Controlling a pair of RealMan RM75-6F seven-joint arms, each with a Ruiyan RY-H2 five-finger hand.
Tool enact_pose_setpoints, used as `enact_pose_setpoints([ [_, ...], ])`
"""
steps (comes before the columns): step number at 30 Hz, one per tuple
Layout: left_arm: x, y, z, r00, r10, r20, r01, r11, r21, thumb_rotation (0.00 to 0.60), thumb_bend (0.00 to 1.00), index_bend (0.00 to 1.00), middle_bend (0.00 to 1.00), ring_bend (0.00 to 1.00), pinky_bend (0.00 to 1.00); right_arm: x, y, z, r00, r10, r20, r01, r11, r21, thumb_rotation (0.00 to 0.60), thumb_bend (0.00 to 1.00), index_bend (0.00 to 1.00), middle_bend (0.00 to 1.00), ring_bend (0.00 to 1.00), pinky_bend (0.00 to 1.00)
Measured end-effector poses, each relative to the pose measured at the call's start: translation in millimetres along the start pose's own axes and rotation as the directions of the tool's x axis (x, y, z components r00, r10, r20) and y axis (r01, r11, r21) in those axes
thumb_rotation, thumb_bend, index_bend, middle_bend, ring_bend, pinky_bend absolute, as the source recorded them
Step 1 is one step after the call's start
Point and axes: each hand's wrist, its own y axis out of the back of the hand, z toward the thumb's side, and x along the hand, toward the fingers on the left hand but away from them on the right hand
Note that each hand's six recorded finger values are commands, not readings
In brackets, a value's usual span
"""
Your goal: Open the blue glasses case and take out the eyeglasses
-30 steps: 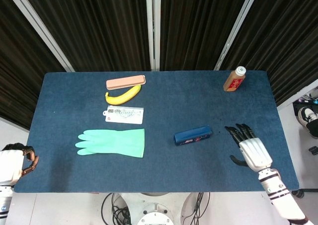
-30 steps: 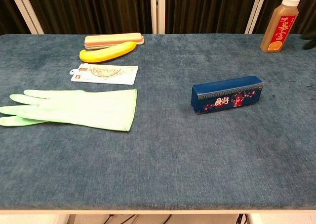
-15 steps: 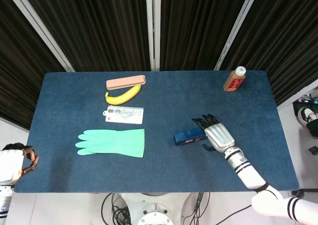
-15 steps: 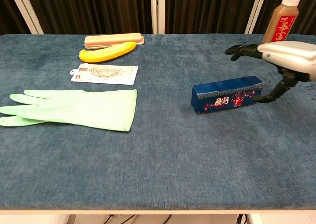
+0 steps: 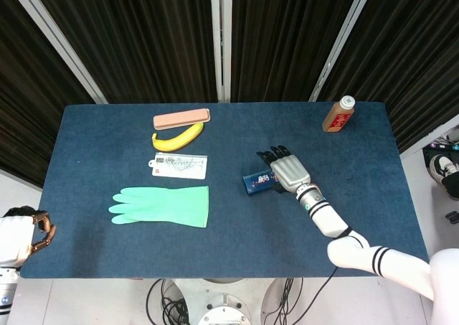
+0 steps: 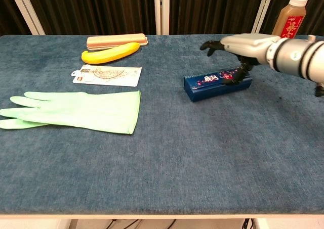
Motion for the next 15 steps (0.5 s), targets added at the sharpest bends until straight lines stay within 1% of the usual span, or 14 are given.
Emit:
enact_pose_setpoints([
  [4,0,0,0,1.000,-0.002,0.001,0.002,1.000,-0.001,0.600,0.37,0.67,0.66,0.43,0.41,2,3,5,1.000,0.012,-0.020,-0.012,1.000,-0.015,0.600,0.19,0.00,0.17,0.00,0.00],
  [7,0,0,0,1.000,-0.002,0.004,0.002,1.000,0.000,0.600,0.37,0.67,0.66,0.43,0.41,9,4,3,0.999,0.042,-0.032,-0.043,0.999,-0.033,0.600,0.18,0.00,0.17,0.00,0.00],
  [10,0,0,1,1.000,-0.002,0.005,0.002,1.000,0.001,0.600,0.37,0.67,0.66,0.43,0.41,12,3,-2,0.997,0.071,-0.034,-0.072,0.997,-0.017,0.600,0.18,0.00,0.17,0.00,0.00],
  [15,0,0,0,1.000,-0.002,0.003,0.002,1.000,0.001,0.600,0.37,0.67,0.66,0.43,0.41,4,6,-2,0.996,0.083,-0.037,-0.084,0.996,-0.004,0.600,0.18,0.00,0.18,0.00,0.00],
])
